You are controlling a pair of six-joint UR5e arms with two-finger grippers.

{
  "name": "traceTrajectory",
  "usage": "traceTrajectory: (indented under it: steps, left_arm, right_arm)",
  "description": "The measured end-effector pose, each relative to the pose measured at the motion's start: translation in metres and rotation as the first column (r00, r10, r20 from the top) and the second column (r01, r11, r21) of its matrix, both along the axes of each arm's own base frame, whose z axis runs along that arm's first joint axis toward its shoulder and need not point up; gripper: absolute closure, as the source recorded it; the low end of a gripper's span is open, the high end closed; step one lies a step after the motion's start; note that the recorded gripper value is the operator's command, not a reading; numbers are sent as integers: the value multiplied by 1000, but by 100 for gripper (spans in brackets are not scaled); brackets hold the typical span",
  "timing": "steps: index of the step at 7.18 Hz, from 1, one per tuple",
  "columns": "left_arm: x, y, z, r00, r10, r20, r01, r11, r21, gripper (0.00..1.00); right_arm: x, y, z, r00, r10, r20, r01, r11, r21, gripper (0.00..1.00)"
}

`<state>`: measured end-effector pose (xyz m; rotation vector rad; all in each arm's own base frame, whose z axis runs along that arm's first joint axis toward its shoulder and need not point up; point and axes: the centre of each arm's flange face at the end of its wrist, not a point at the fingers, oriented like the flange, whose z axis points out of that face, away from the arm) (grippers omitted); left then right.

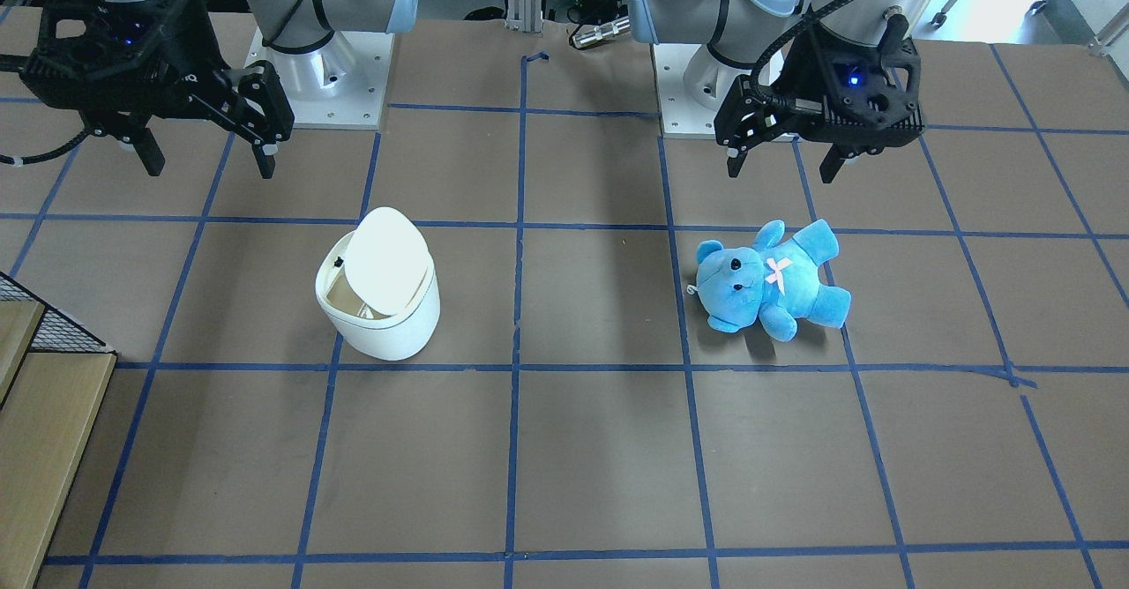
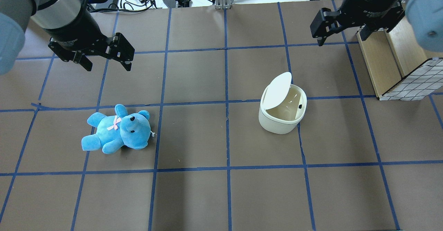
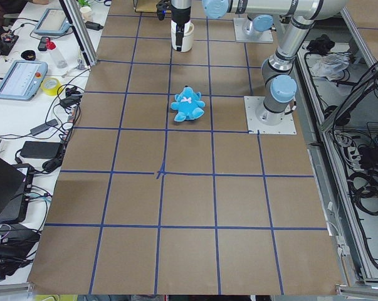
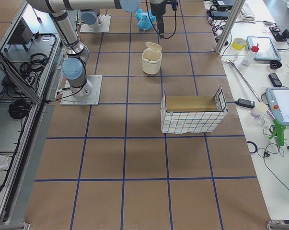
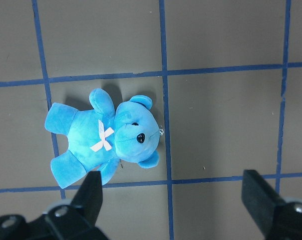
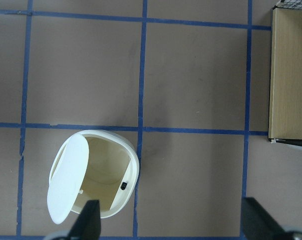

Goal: Open trash can with right arm

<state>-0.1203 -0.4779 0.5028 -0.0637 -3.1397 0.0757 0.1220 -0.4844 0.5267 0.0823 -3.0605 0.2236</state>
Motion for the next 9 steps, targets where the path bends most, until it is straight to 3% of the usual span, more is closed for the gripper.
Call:
traceTrajectory:
  steps: [2, 6, 9]
  left_arm:
    - [0, 0, 0, 1000, 0, 0, 0, 1000, 0, 0]
    - [0, 0, 0, 1000, 0, 0, 0, 1000, 0, 0]
    - [0, 0, 0, 1000, 0, 0, 0, 1000, 0, 0]
  right_arm:
    - [0, 4, 2, 1000, 1, -8, 0, 999, 39, 0]
    - [0, 5, 1, 1000, 1, -6, 0, 999, 49, 0]
    - [6, 6, 0, 999, 1, 46, -4, 999, 54, 0]
